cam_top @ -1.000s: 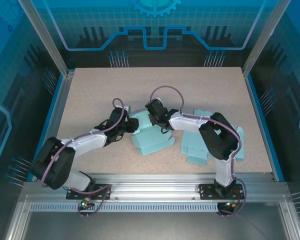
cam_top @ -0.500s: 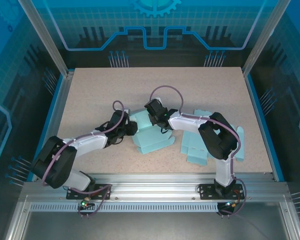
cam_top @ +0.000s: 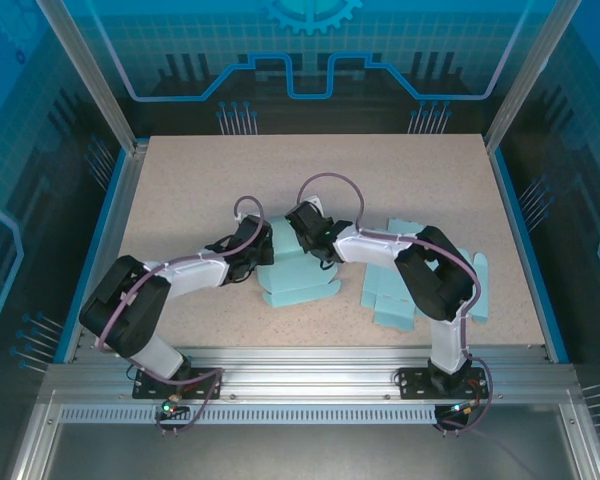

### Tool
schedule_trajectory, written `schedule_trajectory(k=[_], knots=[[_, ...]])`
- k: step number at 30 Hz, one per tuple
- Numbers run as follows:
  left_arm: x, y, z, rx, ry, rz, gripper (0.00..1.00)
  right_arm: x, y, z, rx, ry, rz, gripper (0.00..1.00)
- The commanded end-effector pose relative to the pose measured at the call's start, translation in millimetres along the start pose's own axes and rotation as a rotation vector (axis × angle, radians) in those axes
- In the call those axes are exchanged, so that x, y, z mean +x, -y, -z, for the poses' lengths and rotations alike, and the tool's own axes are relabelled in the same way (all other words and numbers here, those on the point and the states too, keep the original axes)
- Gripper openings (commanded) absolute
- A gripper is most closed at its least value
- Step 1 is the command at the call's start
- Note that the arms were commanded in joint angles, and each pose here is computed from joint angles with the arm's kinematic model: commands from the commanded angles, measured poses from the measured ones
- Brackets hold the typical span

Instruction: Fold the paper box

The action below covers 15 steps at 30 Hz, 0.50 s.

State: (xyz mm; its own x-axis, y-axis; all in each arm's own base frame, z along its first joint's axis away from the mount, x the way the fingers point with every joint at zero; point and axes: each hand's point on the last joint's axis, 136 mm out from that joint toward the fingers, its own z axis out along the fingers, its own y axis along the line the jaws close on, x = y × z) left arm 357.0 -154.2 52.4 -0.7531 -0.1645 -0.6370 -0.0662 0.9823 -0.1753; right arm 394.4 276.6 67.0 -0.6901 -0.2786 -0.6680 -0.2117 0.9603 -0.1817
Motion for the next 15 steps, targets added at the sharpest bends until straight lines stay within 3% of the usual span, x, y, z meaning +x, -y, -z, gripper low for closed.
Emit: schedule_trajectory(k=[1,10,15], knots=[[8.8,-10.4,-5.8,-0.085,-0.03,-0.016,0.0,24.3,-5.1,0.0,0.036,-0.066,0.099,0.17],[9.5,-15.7,-4.0,-0.12,-0.035,-0.008,0.0,26.7,10.8,-20.7,0.191,-0.111,0.151,0.22],[6.1,-24.8,-3.4,-0.174,-0.019,0.01,0.0,32.8,36.1,-19.5,0.357,-0.14,0.192,0.11]])
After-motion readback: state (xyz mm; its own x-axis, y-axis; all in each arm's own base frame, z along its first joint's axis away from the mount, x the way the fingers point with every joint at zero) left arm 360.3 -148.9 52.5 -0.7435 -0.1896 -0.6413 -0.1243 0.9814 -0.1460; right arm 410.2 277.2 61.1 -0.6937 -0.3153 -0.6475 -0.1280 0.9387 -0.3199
